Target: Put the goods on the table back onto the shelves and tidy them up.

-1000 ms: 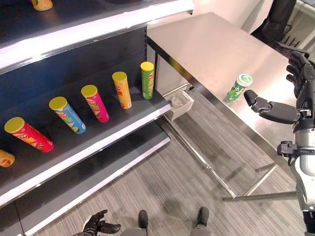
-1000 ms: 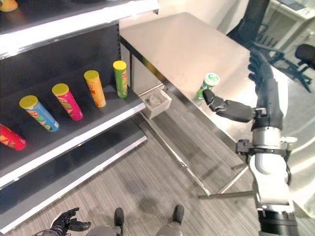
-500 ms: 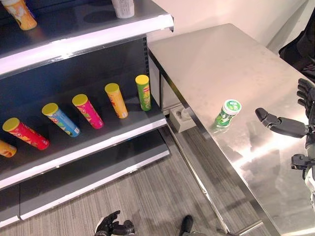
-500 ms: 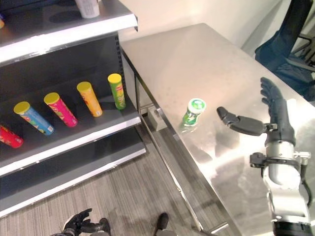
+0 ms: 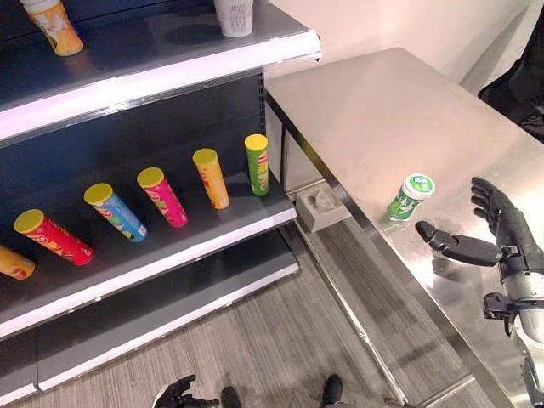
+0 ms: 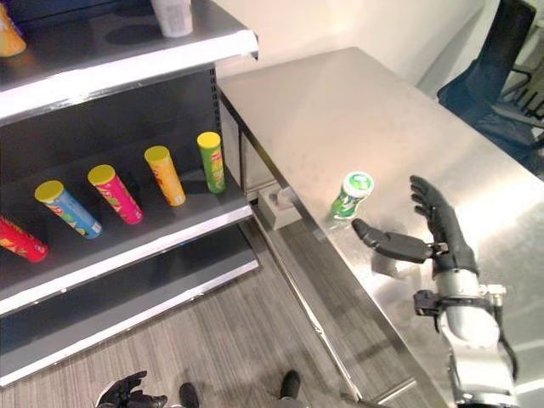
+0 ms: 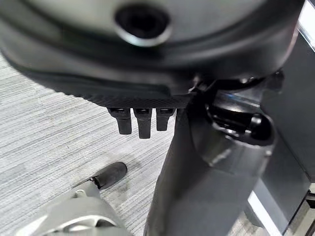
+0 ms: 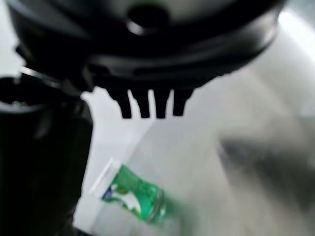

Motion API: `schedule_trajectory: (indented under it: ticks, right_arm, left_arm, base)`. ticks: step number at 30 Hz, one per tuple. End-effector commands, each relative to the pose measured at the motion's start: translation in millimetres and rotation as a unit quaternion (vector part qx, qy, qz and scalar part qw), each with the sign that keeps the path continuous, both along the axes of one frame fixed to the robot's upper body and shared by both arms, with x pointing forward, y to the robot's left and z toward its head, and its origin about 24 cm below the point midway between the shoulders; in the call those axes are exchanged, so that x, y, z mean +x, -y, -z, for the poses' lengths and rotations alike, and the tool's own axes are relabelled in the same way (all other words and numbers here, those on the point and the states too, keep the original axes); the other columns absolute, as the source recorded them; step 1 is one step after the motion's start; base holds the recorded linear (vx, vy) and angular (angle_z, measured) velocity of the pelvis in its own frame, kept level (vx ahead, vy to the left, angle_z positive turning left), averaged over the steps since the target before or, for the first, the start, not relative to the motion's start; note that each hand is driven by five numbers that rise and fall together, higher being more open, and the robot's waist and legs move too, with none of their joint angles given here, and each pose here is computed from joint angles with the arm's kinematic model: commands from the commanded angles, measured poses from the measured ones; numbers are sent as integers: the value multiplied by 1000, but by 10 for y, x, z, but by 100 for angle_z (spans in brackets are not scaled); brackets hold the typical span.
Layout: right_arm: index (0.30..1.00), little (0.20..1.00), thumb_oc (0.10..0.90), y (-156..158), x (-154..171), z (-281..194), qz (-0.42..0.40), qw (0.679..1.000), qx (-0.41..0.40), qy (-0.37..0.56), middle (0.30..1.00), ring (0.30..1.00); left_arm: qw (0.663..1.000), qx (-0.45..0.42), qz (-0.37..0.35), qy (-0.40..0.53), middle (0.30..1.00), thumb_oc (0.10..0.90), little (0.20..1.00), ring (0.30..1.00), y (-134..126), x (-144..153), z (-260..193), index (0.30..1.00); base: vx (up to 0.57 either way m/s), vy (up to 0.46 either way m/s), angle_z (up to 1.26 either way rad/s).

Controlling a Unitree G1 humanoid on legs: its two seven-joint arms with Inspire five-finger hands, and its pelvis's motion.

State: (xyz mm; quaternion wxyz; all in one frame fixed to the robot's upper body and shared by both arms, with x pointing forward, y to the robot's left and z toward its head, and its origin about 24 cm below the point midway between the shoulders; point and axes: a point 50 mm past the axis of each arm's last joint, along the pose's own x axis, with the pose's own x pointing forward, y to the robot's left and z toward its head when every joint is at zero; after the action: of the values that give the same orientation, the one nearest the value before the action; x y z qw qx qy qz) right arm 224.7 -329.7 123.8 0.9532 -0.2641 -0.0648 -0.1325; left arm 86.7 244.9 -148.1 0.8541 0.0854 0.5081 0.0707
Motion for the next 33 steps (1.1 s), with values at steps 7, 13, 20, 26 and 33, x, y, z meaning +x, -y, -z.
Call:
schedule_trajectory:
  ticks: [7,13,20,26,33]
  right_arm:
    - [900,900,800,-178,166,-476,-11,990,-35,134,900,900]
    - [900,900,800,-130,261,-460,15,990,-85,111,900,900]
    - [900,900,800,-42,359,-554,28,989,-97,110,900,900]
    - [900,900,800,-15,394,-522,34,991,-86,101,900,900]
    - [900,900,800,-2,427,-499,37,991,-91,90,900,900]
  left_arm:
    - [999,41,18,6,900,800,900,900,-248,0,-82,900]
    - [999,44,18,-7,900,800,900,900,-242,-73,-59,900]
    - [999,49,21,-10,900,800,900,900,-267,-100,-63,900]
    - [998,51,17,-14,900,800,900,900,-279,-130,-62,900]
    - [998,52,13,-16,900,800,900,900,-290,-150,-61,900]
  base:
    - [0,-3,0]
    - [1,-39,7]
    - [9,-17,9]
    - [6,0,1]
    - [0,0,0]
